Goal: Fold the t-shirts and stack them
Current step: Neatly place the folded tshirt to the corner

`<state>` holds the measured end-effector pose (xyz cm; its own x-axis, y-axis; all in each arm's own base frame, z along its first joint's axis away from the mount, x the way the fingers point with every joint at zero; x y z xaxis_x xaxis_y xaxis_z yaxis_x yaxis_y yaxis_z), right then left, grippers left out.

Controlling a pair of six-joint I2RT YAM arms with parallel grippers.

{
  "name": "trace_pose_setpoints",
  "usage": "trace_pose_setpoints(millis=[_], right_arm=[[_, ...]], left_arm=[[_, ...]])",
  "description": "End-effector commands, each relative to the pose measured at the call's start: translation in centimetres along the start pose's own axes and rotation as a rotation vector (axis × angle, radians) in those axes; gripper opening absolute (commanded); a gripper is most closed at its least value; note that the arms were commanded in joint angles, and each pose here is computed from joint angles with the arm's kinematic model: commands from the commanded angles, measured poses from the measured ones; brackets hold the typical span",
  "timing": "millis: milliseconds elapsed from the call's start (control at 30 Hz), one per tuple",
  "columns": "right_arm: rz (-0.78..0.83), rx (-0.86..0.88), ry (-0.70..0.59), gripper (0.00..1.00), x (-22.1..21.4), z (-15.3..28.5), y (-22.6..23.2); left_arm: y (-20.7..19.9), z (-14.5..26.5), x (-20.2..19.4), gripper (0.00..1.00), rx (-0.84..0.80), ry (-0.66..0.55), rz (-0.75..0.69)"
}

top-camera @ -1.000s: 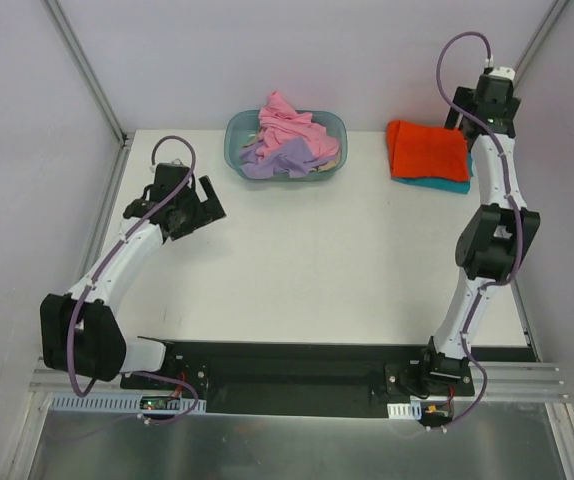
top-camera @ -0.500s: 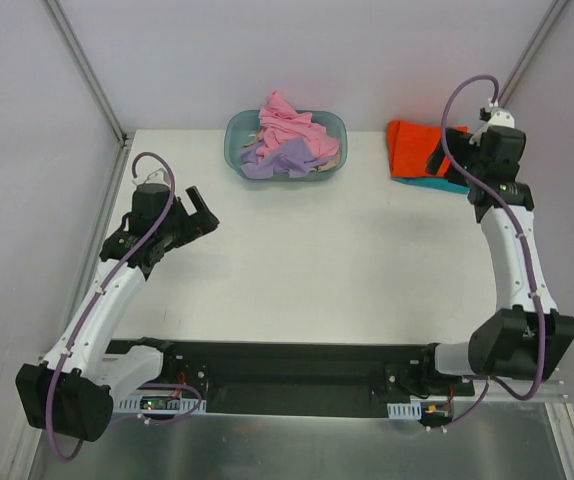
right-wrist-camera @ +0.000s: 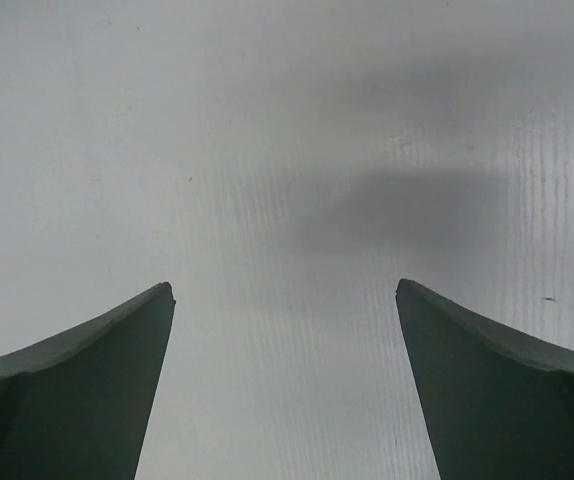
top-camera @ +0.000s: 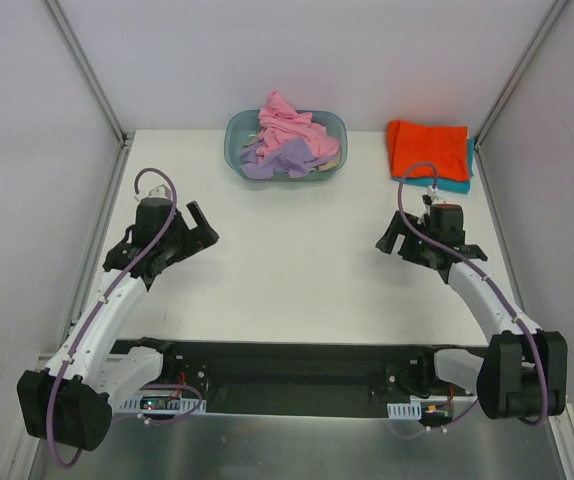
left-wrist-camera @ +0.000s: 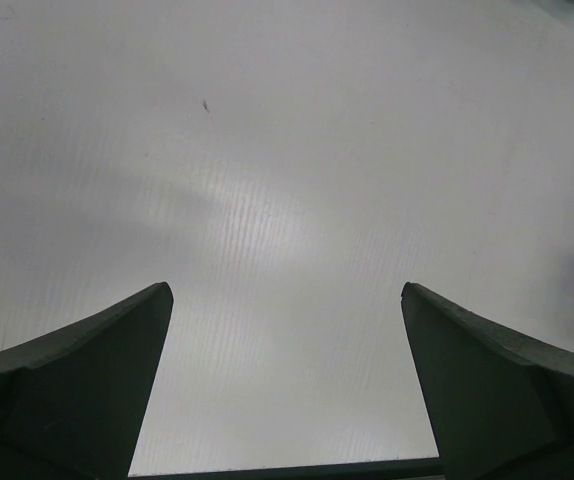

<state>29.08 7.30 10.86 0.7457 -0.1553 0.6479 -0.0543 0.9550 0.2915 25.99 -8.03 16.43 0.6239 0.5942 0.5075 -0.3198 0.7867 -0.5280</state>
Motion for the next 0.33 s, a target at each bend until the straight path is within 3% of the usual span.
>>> trace_pose_setpoints(millis=[0,300], right_arm=[[0.036,0.019,-0.181,0.97,4.7,0.9,0.9],[0.074,0.085,-0.215,0.97,7.7,0.3,2.5]], left_arm=[[0.7,-0.1,0.8,0.99,0.038,-0.050,0.055],[0.6,0.5,2.2,0.99,0.050,-0.112,0.049]])
Point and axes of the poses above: each gripper's point midway between its finger pads, its own z axis back along the fingers, its own y axis along the line the jaws close on, x = y × z, the point moved 1 cm from there along z, back along the fingers, and after that the axes turned 9 degrees about z, right-handed, at the moved point
